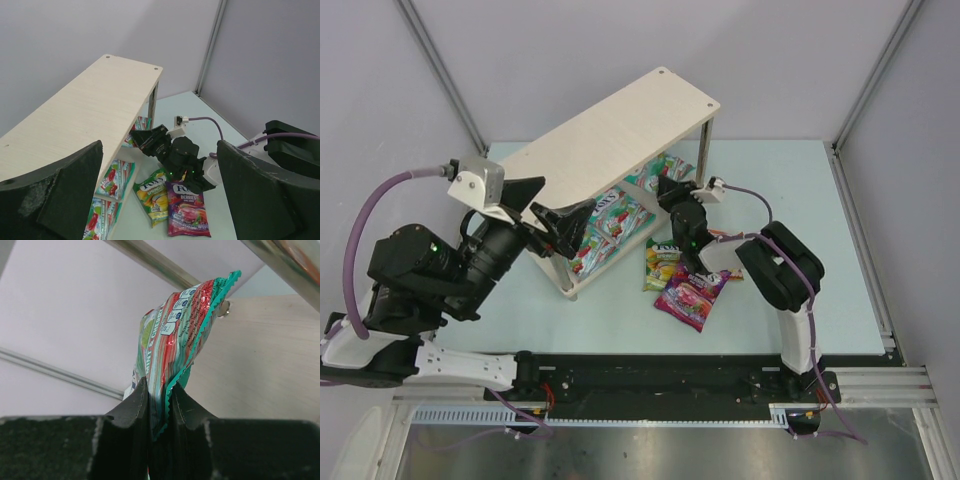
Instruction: Place and organize the candy bags onto the shelf
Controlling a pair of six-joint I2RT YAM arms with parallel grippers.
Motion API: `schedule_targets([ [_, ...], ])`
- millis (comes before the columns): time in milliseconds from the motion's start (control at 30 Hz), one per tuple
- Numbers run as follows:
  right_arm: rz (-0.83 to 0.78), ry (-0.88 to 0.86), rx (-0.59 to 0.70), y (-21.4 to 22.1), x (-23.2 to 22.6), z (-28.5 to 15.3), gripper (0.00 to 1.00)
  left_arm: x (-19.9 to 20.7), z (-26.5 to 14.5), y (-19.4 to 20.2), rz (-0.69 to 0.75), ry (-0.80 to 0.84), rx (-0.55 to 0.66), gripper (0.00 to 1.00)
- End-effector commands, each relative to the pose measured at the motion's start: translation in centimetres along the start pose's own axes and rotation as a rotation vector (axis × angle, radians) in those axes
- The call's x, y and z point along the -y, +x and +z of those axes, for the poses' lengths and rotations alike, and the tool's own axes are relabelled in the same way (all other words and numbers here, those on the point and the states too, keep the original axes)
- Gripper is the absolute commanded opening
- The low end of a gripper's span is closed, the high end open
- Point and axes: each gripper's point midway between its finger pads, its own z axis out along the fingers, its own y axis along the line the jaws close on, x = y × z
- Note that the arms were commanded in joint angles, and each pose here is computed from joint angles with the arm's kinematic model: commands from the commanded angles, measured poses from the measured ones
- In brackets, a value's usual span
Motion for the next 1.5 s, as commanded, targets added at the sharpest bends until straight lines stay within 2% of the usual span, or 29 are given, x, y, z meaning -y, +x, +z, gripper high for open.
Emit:
schedule_targets([
  [0,0.088,0.003,0.096,-1.5,-0.7,1.6,0.00,-0.3,0.0,0.1,-0.022,-0.016,0.007,1.00],
  [200,0.094,0.046,0.072,0.0,1.3,1.9,0.01,-0.6,-0.2,0.5,-0.019,-0.022,0.003,1.00],
  [400,0.107,0.069,0.052,0.9,2.4,2.0,0.07,-0.4,-0.2,0.7,-0.044,-0.022,-0.002,1.00],
  [433,0.106,0.068,0.043,1.1,2.5,2.0,0.11,-0.4,-0.2,0.9,-0.041,-0.022,-0.004,1.00],
  [467,0.105,0.068,0.040,1.2,2.5,2.0,0.20,-0.5,-0.2,0.9,-0.043,-0.026,-0.004,1.00],
  [567,0.097,0.075,0.031,1.5,2.8,2.0,0.34,-0.5,-0.2,1.0,-0.048,-0.027,-0.004,1.00],
  [1033,0.029,0.072,0.002,1.0,1.6,0.5,0.70,0.5,-0.3,-2.0,-0.200,0.026,0.051,1.00],
  [1233,-0.001,0.086,-0.024,1.1,2.4,-1.7,0.74,2.4,-0.2,-3.5,-0.261,0.105,0.065,1.00],
  [1467,-0.026,0.100,-0.015,-0.7,3.6,-3.2,0.76,2.8,-0.2,-4.1,-0.288,0.130,0.071,1.00],
])
